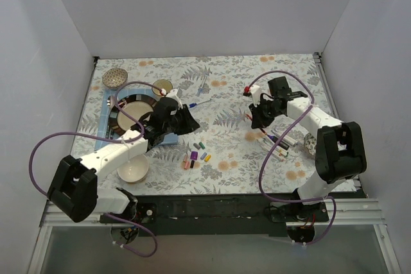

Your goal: Open the pen caps

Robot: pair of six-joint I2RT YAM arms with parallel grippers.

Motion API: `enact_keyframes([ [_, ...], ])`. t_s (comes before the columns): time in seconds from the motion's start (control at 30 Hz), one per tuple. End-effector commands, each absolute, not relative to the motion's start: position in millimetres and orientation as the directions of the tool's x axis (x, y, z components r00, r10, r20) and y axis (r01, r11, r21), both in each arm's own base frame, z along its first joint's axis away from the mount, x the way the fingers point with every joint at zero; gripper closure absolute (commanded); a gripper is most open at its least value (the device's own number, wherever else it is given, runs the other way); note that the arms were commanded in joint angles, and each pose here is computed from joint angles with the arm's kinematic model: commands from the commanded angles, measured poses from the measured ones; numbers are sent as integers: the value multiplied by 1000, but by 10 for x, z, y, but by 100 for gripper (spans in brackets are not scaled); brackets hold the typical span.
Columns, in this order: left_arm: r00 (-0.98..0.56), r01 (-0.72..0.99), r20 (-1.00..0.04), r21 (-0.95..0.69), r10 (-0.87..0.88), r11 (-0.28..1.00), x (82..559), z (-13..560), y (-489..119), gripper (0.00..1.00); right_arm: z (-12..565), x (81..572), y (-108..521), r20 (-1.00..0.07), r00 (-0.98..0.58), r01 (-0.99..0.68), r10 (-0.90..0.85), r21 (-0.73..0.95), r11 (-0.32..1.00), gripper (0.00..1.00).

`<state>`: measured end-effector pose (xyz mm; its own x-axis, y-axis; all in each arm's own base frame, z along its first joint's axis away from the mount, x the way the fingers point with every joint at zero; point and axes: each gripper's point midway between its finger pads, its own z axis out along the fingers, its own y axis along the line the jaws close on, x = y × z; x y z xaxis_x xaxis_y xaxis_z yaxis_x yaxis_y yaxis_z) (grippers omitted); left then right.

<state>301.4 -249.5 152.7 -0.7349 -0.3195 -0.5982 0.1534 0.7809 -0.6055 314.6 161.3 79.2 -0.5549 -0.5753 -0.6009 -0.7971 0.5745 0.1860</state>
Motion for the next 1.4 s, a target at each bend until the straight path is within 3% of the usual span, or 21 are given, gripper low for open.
enact_keyframes([
  [0.0,-771,113,-604,-443,-202,890,2794,1117,-2226,100,604,3194,1231,-492,-578,-769,-652,60,637,99],
  [0.3,-803,94,-583,-332,-125,939,2745,733,-2169,100,480,3117,886,-422,-611,-726,-669,-36,686,99],
  [0.7,-813,88,-575,-279,-92,956,2753,600,-2155,100,457,2983,723,-417,-650,-702,-636,7,712,98],
  [1.1,-824,84,-561,-255,-77,963,2753,524,-2143,98,432,2895,658,-416,-657,-692,-628,4,722,73],
  [1.37,-826,88,-560,-239,-63,967,2795,514,-2173,95,483,2890,670,-435,-646,-697,-628,0,717,64],
])
